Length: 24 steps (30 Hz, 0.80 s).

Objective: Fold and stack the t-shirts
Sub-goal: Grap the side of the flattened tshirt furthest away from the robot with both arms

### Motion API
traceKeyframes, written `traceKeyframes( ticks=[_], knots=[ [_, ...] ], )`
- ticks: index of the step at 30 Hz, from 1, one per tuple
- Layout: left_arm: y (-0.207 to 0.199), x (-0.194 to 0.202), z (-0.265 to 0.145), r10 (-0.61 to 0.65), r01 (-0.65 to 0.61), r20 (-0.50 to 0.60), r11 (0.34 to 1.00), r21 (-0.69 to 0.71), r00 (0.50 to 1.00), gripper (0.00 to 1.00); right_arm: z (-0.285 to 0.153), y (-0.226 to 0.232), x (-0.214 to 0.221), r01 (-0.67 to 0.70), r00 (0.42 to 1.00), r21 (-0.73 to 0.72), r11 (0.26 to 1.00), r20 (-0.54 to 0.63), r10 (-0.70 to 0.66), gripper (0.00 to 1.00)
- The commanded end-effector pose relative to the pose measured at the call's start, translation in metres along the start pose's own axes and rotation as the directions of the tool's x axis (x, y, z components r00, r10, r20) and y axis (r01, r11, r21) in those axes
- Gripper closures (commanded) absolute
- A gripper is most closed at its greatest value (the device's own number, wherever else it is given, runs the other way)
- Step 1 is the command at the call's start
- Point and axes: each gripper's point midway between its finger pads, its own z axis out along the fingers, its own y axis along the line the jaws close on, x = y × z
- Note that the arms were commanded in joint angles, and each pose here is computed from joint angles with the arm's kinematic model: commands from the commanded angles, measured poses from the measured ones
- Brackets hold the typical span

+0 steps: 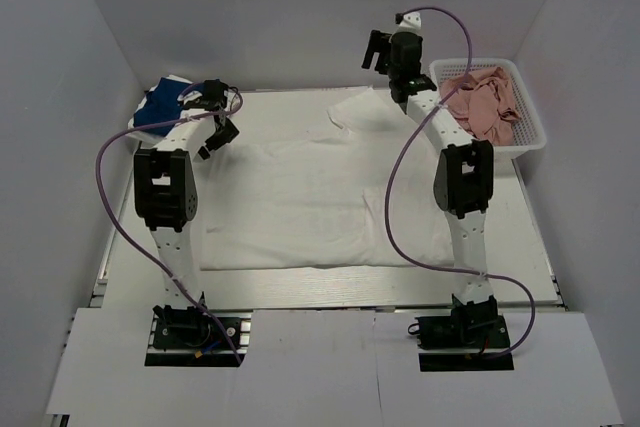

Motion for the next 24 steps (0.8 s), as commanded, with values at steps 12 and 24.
traceKeyframes(
  ticks=[12, 24],
  knots=[
    [-0.031, -0.031, 0.003, -0.116, 0.112, 0.076, 0.992, 0.055, 0.99, 0.15, 0.074, -0.005, 0.123, -0.019, 0.996, -0.097, 0.995, -0.09, 0.01, 0.1],
    [-0.024, -0.022, 0.018, -0.084, 0.085, 0.051, 0.996, -0.018, 0.995, 0.11, 0.02, -0.015, 0.203, -0.056, 0.862, -0.077, 0.995, -0.507, 0.009, 0.11]
  ],
)
